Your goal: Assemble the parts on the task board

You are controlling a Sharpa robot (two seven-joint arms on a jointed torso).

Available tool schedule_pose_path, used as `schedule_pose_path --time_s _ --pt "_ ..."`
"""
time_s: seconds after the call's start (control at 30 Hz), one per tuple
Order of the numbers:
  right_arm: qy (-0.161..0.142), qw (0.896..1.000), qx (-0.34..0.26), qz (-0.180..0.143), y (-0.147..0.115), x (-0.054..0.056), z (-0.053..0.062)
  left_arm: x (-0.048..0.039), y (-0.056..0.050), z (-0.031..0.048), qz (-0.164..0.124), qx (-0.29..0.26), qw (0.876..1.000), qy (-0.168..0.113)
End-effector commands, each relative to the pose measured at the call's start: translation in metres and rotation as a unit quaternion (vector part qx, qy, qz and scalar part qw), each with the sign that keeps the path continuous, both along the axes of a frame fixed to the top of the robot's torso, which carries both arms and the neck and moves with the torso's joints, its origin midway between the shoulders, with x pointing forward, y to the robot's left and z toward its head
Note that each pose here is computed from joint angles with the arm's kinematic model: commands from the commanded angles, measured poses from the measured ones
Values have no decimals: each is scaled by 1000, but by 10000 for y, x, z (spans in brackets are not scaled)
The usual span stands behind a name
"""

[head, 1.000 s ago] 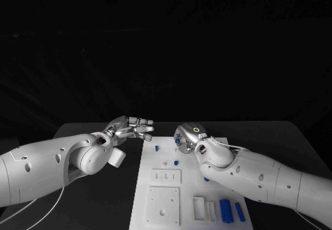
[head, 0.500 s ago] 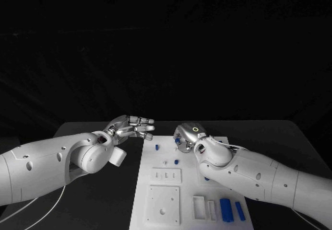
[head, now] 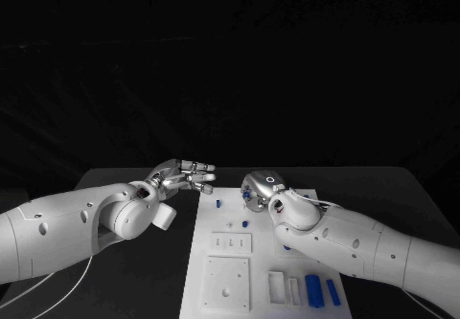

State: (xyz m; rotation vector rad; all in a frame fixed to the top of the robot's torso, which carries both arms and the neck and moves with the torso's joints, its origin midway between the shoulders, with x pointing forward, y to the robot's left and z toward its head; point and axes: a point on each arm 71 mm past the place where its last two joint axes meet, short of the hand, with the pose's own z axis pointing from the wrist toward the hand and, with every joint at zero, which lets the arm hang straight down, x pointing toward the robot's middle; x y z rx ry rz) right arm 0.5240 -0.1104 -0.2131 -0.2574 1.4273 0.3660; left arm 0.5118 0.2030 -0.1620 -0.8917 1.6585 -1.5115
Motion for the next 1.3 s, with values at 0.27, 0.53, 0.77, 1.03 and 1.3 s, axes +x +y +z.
schedule_pose_path --time_s 0.27,0.53,0.77,1.03,1.3 --pt "-5 999 32 12 -21 -43 22 3 -5 20 -2 -2 1000 -6" --pt "-12 999 45 16 -148 -121 89 9 23 21 5 -1 1000 -8" --pt "-9 998 64 6 -431 -189 283 18 57 20 10 0 1000 -8" --pt "9 998 65 -15 -833 -212 453 24 90 20 14 0 1000 -9" --pt "57 997 26 -32 -1077 -173 423 25 106 17 13 0 1000 -8"
